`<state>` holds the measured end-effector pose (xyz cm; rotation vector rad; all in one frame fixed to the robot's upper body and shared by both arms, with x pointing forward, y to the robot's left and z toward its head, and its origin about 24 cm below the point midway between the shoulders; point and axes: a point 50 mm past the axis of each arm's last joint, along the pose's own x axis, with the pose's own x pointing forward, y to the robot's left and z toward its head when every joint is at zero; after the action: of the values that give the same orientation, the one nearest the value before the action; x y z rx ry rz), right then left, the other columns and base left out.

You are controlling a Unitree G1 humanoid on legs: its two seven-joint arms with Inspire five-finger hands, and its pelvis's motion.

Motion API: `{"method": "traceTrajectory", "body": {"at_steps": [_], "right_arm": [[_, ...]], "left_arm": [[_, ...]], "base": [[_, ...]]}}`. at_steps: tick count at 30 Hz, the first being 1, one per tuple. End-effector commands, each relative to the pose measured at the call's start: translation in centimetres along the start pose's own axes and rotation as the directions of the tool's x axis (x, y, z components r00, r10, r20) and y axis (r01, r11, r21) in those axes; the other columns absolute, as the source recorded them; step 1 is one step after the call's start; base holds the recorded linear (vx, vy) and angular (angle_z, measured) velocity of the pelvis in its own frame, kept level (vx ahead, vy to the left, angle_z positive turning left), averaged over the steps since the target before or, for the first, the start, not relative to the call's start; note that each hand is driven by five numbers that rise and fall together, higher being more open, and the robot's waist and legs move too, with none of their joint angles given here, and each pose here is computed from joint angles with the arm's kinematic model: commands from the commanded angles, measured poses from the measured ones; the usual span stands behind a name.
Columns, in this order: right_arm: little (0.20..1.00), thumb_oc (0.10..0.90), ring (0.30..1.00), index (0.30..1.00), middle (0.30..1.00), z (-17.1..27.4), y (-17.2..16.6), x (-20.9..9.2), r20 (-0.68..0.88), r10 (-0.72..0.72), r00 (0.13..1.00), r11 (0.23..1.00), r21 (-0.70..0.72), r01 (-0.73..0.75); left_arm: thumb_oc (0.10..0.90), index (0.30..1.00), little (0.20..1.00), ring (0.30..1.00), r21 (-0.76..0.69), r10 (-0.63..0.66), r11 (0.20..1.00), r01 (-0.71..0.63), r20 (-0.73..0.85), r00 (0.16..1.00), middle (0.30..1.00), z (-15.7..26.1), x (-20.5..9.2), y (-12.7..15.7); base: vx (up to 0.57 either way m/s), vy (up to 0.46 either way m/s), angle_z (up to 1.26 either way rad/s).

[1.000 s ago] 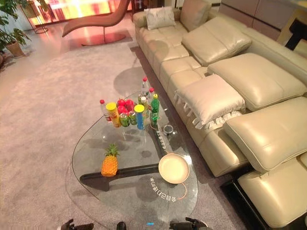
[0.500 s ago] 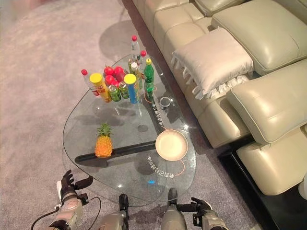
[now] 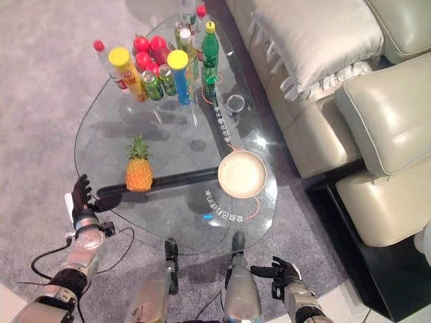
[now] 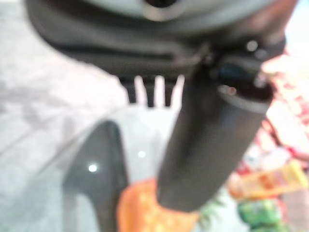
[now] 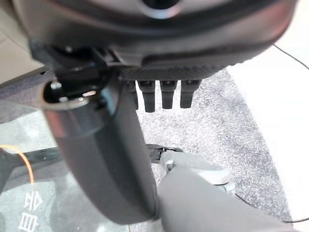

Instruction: Pick up the fruit to the plate

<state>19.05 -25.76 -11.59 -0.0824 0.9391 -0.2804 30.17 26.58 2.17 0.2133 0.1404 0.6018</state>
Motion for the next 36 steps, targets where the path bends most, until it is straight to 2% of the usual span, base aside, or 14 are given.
{"method": "traceTrajectory", "body": {"at_steps": [1,5,12,23,31,36], "right_arm": [[0.900,0.800,0.900,0.900,0.900,-3.1,-1.2,-0.7,-0.078,-0.060,0.995,0.997,-0.061,0.055],[0.900,0.800,0.900,0.900,0.900,-2.1,-1.1,-0.7,-0.018,-0.101,0.995,0.991,-0.085,0.099],[0.900,0.800,0.900,0.900,0.900,-0.5,-0.8,-0.8,0.043,-0.117,0.992,0.989,-0.084,0.120],[0.900,0.800,0.900,0.900,0.900,0.5,-0.3,-0.8,0.077,-0.100,0.992,0.989,-0.105,0.108],[0.900,0.800,0.900,0.900,0.900,0.7,0.1,-0.9,0.090,-0.092,0.992,0.989,-0.109,0.102],[0.900,0.800,0.900,0.900,0.900,0.8,0.1,-0.9,0.094,-0.091,0.991,0.989,-0.107,0.101]], "left_arm": [[0.800,0.900,0.900,0.900,-0.055,0.129,0.991,-0.121,0.163,0.978,0.900,5.0,2.2,2.6],[0.800,0.900,0.900,0.900,-0.084,0.157,0.986,-0.141,0.231,0.960,0.900,7.3,2.8,2.9],[0.800,0.900,0.900,0.900,-0.151,0.129,0.984,-0.090,0.275,0.953,0.900,11.4,3.7,2.4],[0.800,0.900,0.900,0.900,-0.211,0.077,0.977,-0.015,0.290,0.954,0.900,14.1,4.1,1.4],[0.800,0.900,0.900,0.900,-0.313,-0.003,0.943,0.112,0.328,0.945,0.900,16.4,3.9,0.3],[0.800,0.900,0.900,0.900,-0.310,-0.015,0.943,0.120,0.322,0.947,0.900,16.6,3.8,-0.3]], "base": [[0.00,0.000,0.00],[-0.02,-0.021,0.03],[0.00,0.001,0.00],[0.00,0.000,0.00],[0.00,0.000,0.00],[0.00,0.000,0.00]]}}
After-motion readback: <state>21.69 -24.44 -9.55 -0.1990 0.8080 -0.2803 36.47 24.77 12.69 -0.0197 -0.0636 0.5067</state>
